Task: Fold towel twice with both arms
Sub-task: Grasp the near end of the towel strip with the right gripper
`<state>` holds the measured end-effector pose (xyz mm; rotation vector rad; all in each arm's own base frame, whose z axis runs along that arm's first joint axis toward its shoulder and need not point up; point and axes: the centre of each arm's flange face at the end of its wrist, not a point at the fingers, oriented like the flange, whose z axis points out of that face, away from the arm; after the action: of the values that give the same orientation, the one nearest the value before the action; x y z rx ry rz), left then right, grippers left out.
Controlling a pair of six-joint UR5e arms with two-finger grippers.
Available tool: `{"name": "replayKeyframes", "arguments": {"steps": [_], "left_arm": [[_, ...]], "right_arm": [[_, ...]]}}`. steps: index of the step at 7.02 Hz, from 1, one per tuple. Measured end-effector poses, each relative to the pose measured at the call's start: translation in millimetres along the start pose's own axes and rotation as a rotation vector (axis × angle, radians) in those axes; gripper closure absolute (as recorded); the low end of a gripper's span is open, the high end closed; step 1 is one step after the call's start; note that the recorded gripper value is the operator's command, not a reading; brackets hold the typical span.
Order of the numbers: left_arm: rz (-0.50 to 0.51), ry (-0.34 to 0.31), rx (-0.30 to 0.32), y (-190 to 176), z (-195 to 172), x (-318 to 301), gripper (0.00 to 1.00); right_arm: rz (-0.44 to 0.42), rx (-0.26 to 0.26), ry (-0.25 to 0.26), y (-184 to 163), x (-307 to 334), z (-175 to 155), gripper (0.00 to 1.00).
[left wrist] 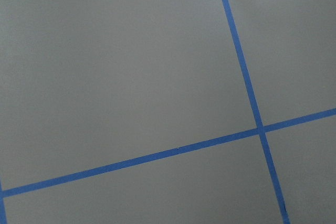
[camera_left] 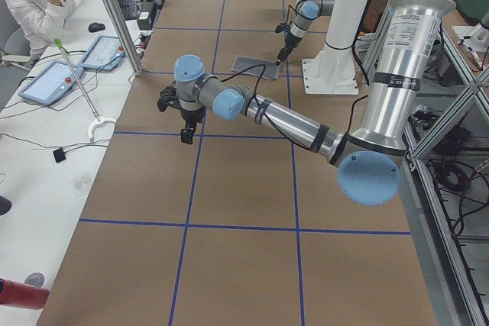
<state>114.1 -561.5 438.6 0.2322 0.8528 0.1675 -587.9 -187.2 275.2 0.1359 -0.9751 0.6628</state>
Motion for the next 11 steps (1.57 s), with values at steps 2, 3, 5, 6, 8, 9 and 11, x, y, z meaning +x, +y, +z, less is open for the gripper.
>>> {"name": "replayKeyframes", "arguments": {"steps": [2,3,5,6,8,9,11], "left_arm": [[-0.001,0.0,-0.001,0.0,0.2,-0.1,0.0],[-0.002,0.0,-0.001,0.0,0.4,-0.3,0.0],[-0.003,0.0,-0.001,0.2,0.7,-0.6,0.0],[-0.005,0.0,-0.002,0.4,1.0,-0.7,0.0],[-0.009,0.0,-0.002,0.6,1.3,-0.3,0.0],[-0.009,0.001,-0.001,0.8,1.2,-0.1,0.0],[-0.011,0.001,-0.001,2.2,1.8,-1.1,0.0]], "right_arm": [[0.002,0.004,0.002,3.6,-2.6,4.5,0.38],[0.001,0.006,0.005,6.1,-4.0,7.9,0.5],[0.006,0.006,0.0,7.5,-8.6,7.9,0.68],[0.01,0.004,-0.007,6.3,-11.1,5.2,0.68],[0.015,0.012,-0.021,3.8,-14.3,1.5,0.77],[0.016,0.015,-0.026,2.4,-15.3,0.2,1.0],[0.023,0.022,-0.036,-1.5,-17.8,-1.8,1.0]]}}
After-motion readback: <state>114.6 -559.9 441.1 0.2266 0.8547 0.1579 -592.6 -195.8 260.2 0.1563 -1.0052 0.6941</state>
